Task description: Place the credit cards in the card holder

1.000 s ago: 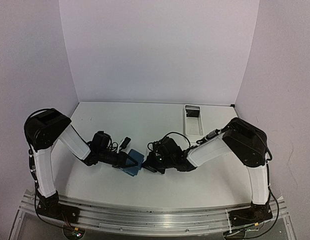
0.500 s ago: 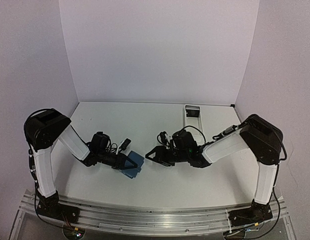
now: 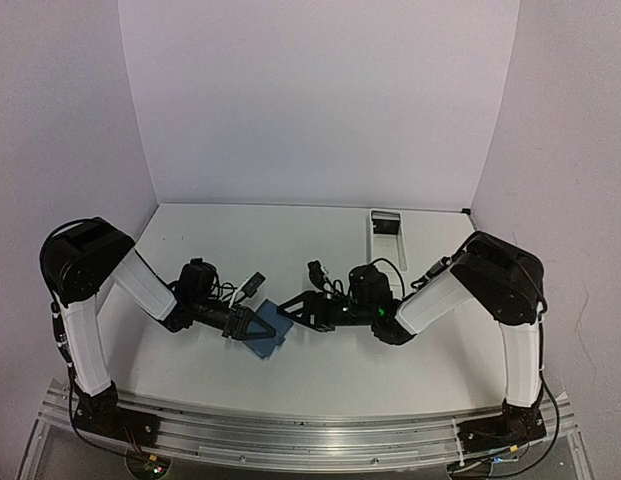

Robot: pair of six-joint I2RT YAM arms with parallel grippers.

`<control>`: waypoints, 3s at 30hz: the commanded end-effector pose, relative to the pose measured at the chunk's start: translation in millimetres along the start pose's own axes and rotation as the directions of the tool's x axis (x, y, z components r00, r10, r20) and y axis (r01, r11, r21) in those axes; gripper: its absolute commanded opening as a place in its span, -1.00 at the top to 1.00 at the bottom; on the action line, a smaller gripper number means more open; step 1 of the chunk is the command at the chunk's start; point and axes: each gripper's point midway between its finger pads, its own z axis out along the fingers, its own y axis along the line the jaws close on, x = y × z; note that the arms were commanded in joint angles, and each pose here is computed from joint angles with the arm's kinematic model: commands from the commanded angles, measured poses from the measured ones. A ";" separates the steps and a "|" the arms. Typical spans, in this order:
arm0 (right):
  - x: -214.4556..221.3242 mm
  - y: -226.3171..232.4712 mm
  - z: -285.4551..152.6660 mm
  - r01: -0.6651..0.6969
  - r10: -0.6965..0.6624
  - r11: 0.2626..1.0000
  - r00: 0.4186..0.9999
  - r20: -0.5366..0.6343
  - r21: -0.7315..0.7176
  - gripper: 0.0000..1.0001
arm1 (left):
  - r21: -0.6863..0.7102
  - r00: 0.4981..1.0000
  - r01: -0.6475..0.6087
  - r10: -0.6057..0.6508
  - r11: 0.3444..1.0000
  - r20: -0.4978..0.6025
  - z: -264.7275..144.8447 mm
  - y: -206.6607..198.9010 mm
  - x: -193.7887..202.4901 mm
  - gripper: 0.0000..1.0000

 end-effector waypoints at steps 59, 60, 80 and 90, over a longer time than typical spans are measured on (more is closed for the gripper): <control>20.5 12.0 17.7 -0.110 0.107 0.992 0.993 -0.045 -0.064 1.00 | -0.092 0.975 -0.075 0.054 0.993 -0.215 -0.4 -12.6 -8.4 0.04; 20.1 11.3 17.6 -0.110 0.107 0.992 0.993 -0.043 -0.062 1.00 | -0.092 0.975 -0.073 0.051 0.993 -0.217 1.4 -11.6 -7.7 0.07; 25.7 5.4 17.2 -0.098 0.095 0.994 0.993 -0.066 -0.051 1.00 | -0.051 0.971 -0.022 0.009 0.998 -0.241 14.1 -15.8 -6.5 1.00; 48.0 -16.2 16.2 -0.047 0.052 0.998 0.986 -0.162 0.033 1.00 | -0.202 0.957 0.047 -0.102 0.978 -0.272 12.2 12.8 -0.7 1.00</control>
